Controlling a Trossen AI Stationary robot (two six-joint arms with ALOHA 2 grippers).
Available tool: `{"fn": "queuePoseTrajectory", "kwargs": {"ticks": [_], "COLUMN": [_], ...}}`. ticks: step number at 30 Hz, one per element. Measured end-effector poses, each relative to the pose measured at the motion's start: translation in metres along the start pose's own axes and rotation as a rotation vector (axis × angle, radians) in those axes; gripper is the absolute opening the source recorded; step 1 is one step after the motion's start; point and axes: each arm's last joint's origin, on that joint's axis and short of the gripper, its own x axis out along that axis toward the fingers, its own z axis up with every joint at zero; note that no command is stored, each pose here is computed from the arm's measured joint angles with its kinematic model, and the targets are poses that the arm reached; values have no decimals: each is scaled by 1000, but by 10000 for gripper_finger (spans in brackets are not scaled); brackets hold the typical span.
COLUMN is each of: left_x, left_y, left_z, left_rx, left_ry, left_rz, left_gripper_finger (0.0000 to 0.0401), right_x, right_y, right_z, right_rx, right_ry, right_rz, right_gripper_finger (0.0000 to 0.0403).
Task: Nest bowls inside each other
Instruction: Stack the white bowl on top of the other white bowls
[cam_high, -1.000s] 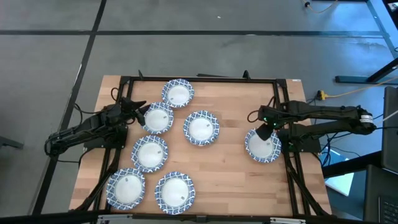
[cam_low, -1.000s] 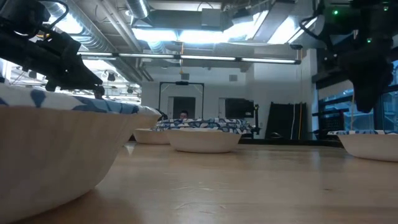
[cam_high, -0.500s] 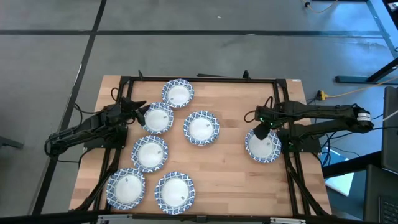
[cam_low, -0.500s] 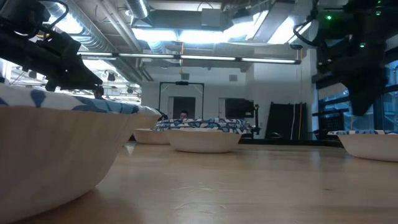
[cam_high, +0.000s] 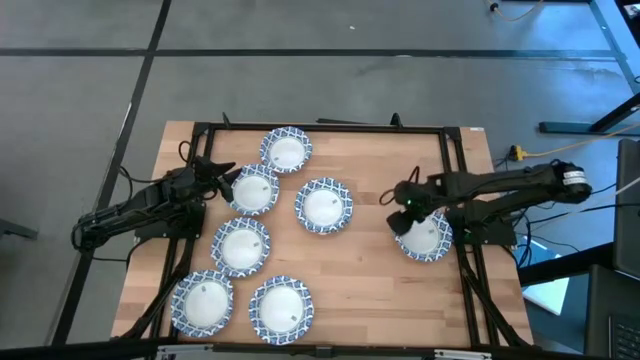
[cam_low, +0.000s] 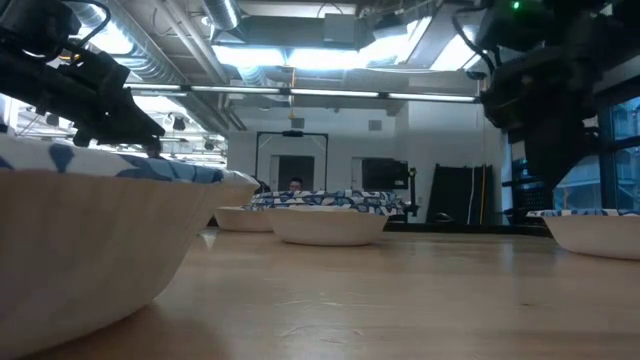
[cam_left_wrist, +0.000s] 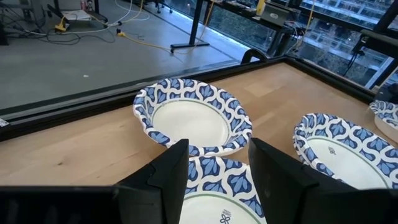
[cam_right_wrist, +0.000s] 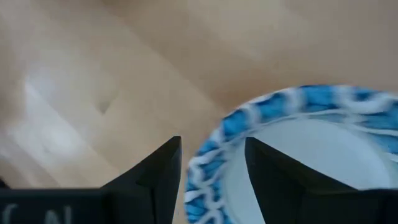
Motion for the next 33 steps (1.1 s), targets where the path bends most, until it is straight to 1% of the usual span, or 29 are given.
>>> {"fn": "queuePoseTrajectory", "kwargs": {"ticks": [2, 6, 10, 13, 16, 19, 23, 25, 28, 33], "left_x": [0, 0, 0, 0, 0, 0, 0, 0, 0, 0], "left_y": [0, 0, 0, 0, 0, 0, 0, 0, 0, 0], "left_z": [0, 0, 0, 0, 0, 0, 0, 0, 0, 0], "left_rx": [0, 0, 0, -4, -5, -19, -25, -26, -26, -26], "left_ry": [0, 0, 0, 0, 0, 0, 0, 0, 0, 0], "left_rz": [0, 0, 0, -1, -1, -1, -1, -1, -1, -1], "left_gripper_finger": [161, 161, 161, 161, 161, 161, 161, 161, 161, 161], "right_x": [6, 17, 25, 24, 22, 20, 24, 28, 30, 30], "right_y": [7, 13, 20, 30, 41, 52, 64, 64, 65, 67], "right_z": [-5, -15, -23, -28, -29, -28, -28, -30, -33, -38], "right_rx": [-13, -2, 7, -24, -62, -84, -123, -106, -94, -112], "right_ry": [1, 2, 26, 36, 26, 36, 50, 57, 58, 62], "right_rz": [-6, -81, -119, -151, -221, -267, -280, -298, -305, -302], "right_gripper_finger": [179, 179, 178, 168, 153, 138, 124, 120, 120, 127]}}
